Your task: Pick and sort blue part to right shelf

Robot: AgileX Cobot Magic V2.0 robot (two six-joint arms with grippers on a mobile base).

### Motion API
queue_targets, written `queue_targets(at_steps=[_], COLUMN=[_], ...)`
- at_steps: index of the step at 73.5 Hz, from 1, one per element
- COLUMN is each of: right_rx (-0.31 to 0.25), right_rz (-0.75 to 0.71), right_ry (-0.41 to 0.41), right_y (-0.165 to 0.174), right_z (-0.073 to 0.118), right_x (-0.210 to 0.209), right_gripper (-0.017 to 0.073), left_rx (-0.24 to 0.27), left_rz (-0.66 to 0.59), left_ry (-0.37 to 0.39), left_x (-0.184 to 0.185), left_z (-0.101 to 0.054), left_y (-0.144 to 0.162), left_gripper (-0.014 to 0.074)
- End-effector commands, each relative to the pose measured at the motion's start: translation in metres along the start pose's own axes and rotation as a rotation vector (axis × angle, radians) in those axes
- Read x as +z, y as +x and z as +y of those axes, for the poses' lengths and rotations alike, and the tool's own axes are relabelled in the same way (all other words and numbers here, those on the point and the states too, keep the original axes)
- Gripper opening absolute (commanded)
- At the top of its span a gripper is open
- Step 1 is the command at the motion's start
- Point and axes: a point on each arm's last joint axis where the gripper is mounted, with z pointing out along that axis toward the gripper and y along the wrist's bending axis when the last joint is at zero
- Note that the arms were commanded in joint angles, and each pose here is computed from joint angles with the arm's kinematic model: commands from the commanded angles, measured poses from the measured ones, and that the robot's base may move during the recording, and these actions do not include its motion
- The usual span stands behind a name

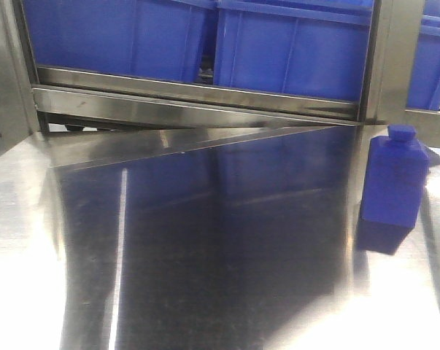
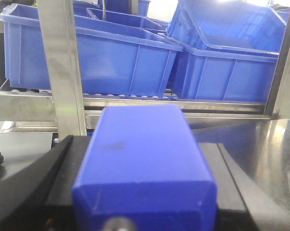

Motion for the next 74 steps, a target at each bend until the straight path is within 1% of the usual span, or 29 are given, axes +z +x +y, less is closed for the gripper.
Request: queue_targets(at_steps=[1, 9, 15, 21, 26, 28, 35, 39, 45, 51, 65, 74], right_rx=[0.052, 0.142, 0.177, 0.209, 0.205, 0.211, 0.205, 0.217, 0.234, 0.239, 0.235, 0.254], right_rz=[0.044, 0.163, 0.196, 0.231, 0.264, 0.288, 0.348, 0.383, 0.408, 0.435, 0.52, 0.565], right_ry=[-0.008, 0.009, 0.015, 0.033, 0.068, 0.09, 0.157, 0.183, 0.183, 0.183, 0.22, 0.245], right_y=[-0.028, -0.046, -0.056, -0.059, -0.056, -0.053, -0.045, -0.041, -0.037, -0.032, -0.018, -0.008], right_z=[0.007, 0.011, 0.017, 0.024, 0.028, 0.03, 0.029, 0.028, 0.029, 0.03, 0.027, 0.025], right_x=[0.006, 0.028, 0.044, 0.063, 0.08, 0.089, 0.111, 0.124, 0.138, 0.151, 0.182, 0.2], right_gripper=[0.0603, 0.0603, 0.0603, 0.0603, 0.0603, 0.0603, 0.0603, 0.0603, 0.0603, 0.0603, 0.0603, 0.0603], left_rx=[0.01, 0.01, 0.012, 0.012, 0.012, 0.012, 0.014, 0.016, 0.018, 0.018, 0.02, 0.02], left_rz=[-0.111, -0.111, -0.112, -0.112, -0.112, -0.112, -0.112, -0.112, -0.112, -0.112, -0.112, -0.112], left_ry=[0.025, 0.025, 0.025, 0.025, 0.025, 0.025, 0.023, 0.023, 0.022, 0.022, 0.022, 0.022], left_x=[-0.002, -0.002, -0.002, -0.002, -0.002, -0.002, -0.002, -0.002, -0.002, -0.002, -0.002, -0.002], left_z=[-0.002, -0.002, -0.002, -0.002, -0.002, -0.002, -0.002, -0.002, -0.002, -0.002, -0.002, -0.002], left_y=[-0.017, -0.017, -0.017, -0.017, -0.017, -0.017, -0.017, -0.017, -0.017, -0.017, -0.017, -0.017], left_gripper=[0.0315, 0.0315, 0.0315, 0.0315, 0.0315, 0.0315, 0.0315, 0.0315, 0.0315, 0.0315, 0.0315, 0.0315])
